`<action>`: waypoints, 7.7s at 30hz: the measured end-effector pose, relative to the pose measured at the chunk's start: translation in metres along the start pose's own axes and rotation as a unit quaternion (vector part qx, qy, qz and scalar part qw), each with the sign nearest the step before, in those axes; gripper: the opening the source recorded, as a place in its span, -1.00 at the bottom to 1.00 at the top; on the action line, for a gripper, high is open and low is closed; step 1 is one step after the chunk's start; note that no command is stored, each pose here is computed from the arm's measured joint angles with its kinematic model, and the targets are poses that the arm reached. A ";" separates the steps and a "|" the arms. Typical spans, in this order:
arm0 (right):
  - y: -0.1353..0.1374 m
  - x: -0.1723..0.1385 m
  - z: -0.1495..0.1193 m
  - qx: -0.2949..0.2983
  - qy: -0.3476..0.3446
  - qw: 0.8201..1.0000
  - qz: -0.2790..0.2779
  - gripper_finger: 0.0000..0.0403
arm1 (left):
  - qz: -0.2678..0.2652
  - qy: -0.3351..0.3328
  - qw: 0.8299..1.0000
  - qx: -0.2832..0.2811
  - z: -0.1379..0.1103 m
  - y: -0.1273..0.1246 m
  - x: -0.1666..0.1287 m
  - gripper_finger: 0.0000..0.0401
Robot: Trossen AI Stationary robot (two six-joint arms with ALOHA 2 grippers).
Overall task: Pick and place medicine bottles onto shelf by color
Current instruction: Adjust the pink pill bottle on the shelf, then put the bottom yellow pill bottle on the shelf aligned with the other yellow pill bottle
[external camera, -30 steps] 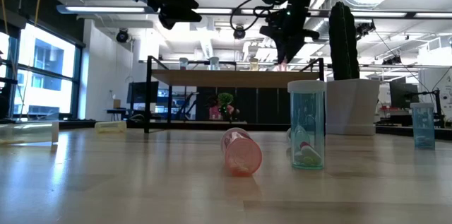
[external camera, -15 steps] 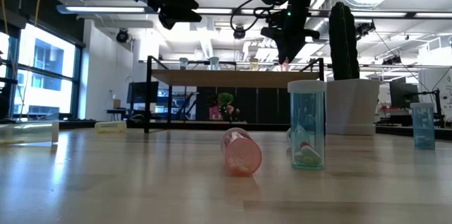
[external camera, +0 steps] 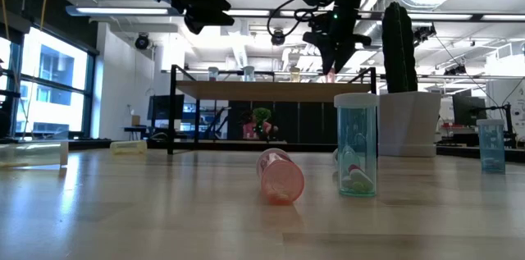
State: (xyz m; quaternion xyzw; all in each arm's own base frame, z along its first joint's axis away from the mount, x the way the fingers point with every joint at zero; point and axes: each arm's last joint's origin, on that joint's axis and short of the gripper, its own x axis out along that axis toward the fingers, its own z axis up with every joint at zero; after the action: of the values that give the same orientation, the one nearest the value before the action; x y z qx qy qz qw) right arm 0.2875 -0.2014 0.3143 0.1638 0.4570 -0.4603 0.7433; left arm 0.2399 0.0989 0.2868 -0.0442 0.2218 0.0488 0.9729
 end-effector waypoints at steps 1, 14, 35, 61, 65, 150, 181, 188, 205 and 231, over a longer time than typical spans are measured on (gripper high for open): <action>0.000 0.000 0.000 0.000 0.000 1.000 0.000 -0.21 | 0.000 0.000 1.000 0.000 0.000 0.000 0.000 0.02; 0.000 -0.031 0.013 -0.014 -0.020 1.000 0.012 -0.20 | 0.068 0.020 0.997 0.004 -0.002 0.002 -0.008 0.02; 0.092 -0.097 -0.038 -0.172 -0.028 0.980 0.094 -0.20 | 0.107 0.148 0.980 -0.075 -0.025 -0.026 -0.053 0.02; 0.159 -0.086 -0.056 -0.217 -0.059 0.964 0.143 -0.20 | 0.113 0.332 0.919 -0.182 -0.115 -0.104 -0.044 0.02; 0.157 -0.084 -0.053 -0.212 -0.060 0.965 0.141 -0.20 | 0.108 0.333 0.917 -0.194 -0.126 -0.113 -0.044 0.02; 0.157 -0.083 -0.051 -0.225 -0.050 0.957 0.176 -0.20 | 0.075 0.245 0.951 -0.170 -0.144 -0.127 0.001 -0.53; 0.158 -0.139 -0.021 -0.370 -0.161 0.837 0.370 -0.20 | 0.046 -0.133 0.990 0.030 -0.056 -0.057 0.011 -0.53; 0.161 -0.141 -0.023 -0.393 -0.176 0.823 0.370 -0.20 | 0.067 -0.153 0.985 0.041 -0.054 -0.047 0.018 -0.53; 0.161 -0.142 -0.025 -0.388 -0.167 0.826 0.374 -0.20 | 0.071 -0.207 0.974 0.054 -0.037 -0.044 0.047 -0.53; 0.157 -0.138 -0.029 -0.389 -0.142 0.844 0.341 -0.48 | 0.088 -0.205 0.973 0.055 -0.034 -0.042 0.050 -0.52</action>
State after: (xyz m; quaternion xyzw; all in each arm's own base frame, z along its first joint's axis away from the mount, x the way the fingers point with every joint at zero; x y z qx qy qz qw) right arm 0.3817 -0.0266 0.3855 -0.0605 0.4038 0.0199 0.9126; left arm 0.2746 0.0571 0.2370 0.0399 0.0228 0.1302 0.9904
